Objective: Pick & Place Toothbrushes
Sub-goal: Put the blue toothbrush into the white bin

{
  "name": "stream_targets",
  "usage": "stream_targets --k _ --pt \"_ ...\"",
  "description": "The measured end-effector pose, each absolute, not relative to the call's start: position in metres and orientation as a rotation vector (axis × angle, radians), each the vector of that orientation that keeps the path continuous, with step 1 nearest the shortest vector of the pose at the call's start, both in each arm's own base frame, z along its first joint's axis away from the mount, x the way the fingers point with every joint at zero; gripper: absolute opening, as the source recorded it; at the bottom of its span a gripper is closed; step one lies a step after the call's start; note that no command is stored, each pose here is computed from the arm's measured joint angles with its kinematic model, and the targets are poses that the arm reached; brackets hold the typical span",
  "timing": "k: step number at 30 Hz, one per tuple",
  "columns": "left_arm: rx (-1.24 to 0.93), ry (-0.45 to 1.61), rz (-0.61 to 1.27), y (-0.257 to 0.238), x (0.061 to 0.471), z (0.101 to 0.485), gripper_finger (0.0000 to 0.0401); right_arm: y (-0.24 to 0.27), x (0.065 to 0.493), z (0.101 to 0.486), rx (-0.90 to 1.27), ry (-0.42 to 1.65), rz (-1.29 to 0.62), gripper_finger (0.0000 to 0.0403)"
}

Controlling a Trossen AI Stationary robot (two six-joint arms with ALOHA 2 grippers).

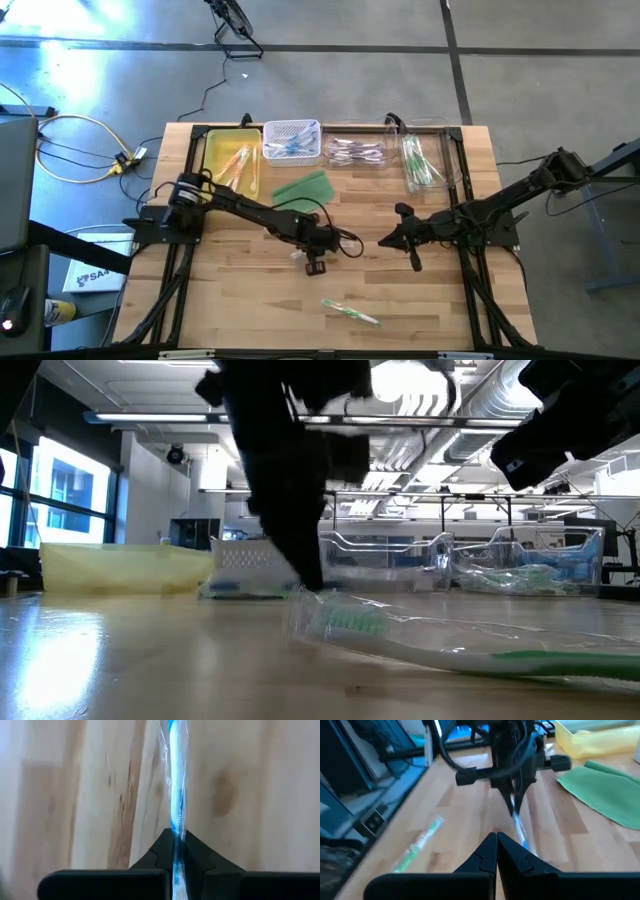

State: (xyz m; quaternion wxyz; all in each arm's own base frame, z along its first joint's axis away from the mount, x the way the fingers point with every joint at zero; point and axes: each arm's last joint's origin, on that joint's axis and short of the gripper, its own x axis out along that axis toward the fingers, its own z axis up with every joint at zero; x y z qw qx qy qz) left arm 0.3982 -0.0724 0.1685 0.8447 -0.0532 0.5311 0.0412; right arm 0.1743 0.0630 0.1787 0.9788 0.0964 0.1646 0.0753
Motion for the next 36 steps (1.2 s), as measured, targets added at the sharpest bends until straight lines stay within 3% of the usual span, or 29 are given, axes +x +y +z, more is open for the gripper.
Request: stream_targets --k 14,24,36 --pt "0.096 0.926 0.204 -0.017 0.36 0.273 0.0007 0.072 0.172 0.185 0.165 0.29 0.293 0.0002" --pt "0.435 0.881 0.506 0.07 0.337 0.313 0.0007 0.069 0.172 0.182 0.15 0.303 0.219 0.0002" --pt "0.134 0.81 0.697 0.179 0.303 0.303 0.0007 0.069 0.172 0.18 0.118 0.327 0.216 0.0002"
